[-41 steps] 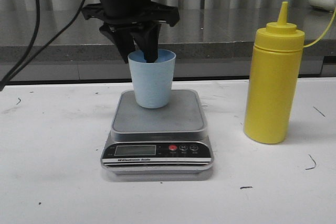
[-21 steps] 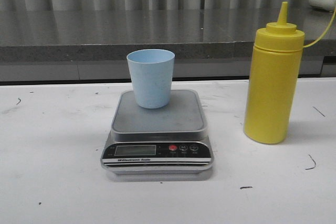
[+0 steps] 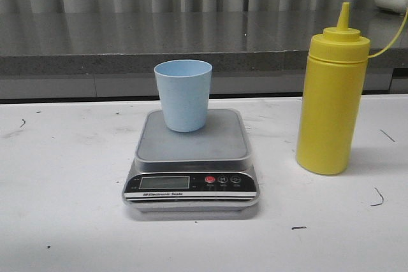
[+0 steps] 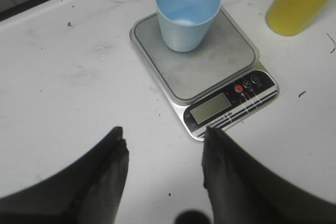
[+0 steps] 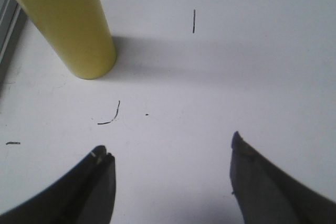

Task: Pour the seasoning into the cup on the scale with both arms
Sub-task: 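Open the left gripper and raise it away from the cup, then move the right gripper to the yellow squeeze bottle and grasp it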

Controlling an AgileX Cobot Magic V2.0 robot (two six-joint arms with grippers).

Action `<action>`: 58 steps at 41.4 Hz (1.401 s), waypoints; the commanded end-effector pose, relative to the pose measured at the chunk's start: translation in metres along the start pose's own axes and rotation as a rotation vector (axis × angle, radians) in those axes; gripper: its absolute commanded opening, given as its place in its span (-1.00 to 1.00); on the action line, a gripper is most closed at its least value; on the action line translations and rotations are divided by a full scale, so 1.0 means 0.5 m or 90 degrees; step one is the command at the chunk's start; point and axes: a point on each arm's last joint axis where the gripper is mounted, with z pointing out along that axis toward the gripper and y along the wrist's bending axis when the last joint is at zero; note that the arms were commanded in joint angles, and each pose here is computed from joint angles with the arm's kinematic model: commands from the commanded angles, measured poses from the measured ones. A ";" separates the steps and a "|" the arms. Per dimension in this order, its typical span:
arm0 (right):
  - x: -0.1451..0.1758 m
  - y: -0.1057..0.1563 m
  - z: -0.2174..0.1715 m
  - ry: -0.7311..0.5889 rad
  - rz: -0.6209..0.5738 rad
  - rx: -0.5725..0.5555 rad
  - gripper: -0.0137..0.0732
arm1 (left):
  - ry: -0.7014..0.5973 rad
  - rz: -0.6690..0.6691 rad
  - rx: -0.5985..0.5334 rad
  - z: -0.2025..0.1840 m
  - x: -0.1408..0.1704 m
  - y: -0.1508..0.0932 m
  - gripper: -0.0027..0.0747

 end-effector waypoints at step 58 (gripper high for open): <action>-0.034 0.004 0.018 -0.036 -0.020 -0.007 0.46 | -0.246 -0.025 0.018 -0.170 0.128 0.003 -0.07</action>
